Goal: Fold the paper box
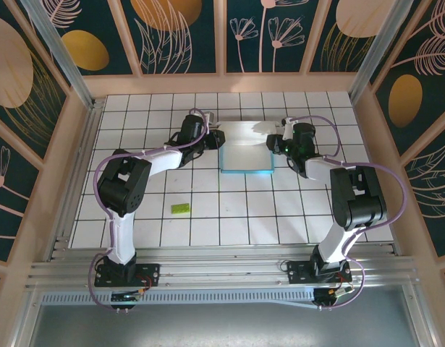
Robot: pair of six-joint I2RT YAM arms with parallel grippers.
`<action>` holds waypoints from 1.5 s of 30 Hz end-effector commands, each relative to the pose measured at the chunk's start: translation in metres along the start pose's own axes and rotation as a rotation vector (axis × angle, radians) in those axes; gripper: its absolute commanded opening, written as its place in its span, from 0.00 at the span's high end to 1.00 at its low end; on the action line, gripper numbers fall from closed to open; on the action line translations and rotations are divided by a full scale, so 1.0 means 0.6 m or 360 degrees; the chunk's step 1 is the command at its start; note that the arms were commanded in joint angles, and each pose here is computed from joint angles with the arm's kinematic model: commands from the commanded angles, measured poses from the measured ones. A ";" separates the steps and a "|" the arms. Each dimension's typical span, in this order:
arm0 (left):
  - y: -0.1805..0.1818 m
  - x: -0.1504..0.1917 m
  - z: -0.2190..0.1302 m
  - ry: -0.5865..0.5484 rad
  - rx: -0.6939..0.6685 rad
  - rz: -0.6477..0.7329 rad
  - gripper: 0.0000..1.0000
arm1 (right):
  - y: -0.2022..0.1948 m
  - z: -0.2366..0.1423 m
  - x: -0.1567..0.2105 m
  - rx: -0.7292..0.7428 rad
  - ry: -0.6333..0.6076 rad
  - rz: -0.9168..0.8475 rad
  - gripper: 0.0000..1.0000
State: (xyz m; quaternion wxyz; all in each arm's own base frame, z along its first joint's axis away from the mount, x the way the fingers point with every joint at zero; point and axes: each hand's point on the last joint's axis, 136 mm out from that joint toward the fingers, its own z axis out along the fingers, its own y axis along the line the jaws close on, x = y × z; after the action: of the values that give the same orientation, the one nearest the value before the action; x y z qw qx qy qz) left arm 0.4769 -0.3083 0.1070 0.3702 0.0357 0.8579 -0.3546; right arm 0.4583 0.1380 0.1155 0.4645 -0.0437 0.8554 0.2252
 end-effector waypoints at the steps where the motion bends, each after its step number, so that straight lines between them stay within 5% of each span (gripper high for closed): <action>1: -0.027 0.011 0.004 0.0038 0.0061 -0.0013 0.80 | 0.009 0.006 0.012 -0.0028 0.0016 -0.0014 0.69; 7: -0.023 0.003 -0.007 -0.0015 -0.0030 0.0069 0.65 | 0.012 0.005 0.014 -0.0030 0.0020 -0.0018 0.69; 18: 0.010 -0.023 -0.043 -0.0116 -0.0294 0.0131 0.66 | 0.012 0.006 0.011 -0.0031 0.0014 -0.0031 0.69; 28: 0.012 -0.008 -0.037 -0.0051 -0.0282 0.0057 0.76 | 0.010 0.006 0.011 -0.0026 0.0011 -0.0030 0.69; 35: 0.024 -0.009 -0.056 -0.0074 -0.0362 0.0046 0.68 | 0.009 0.006 0.011 -0.0025 0.0010 -0.0034 0.69; 45: 0.002 -0.018 -0.049 -0.0096 -0.0257 0.0075 0.69 | 0.011 0.008 0.011 -0.0034 0.0011 -0.0038 0.69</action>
State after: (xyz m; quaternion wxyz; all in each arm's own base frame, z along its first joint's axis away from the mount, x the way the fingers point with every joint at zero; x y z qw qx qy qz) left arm 0.4683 -0.2775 0.1126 0.3962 0.0050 0.8815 -0.2568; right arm 0.4564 0.1421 0.1146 0.4625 -0.0481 0.8557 0.2271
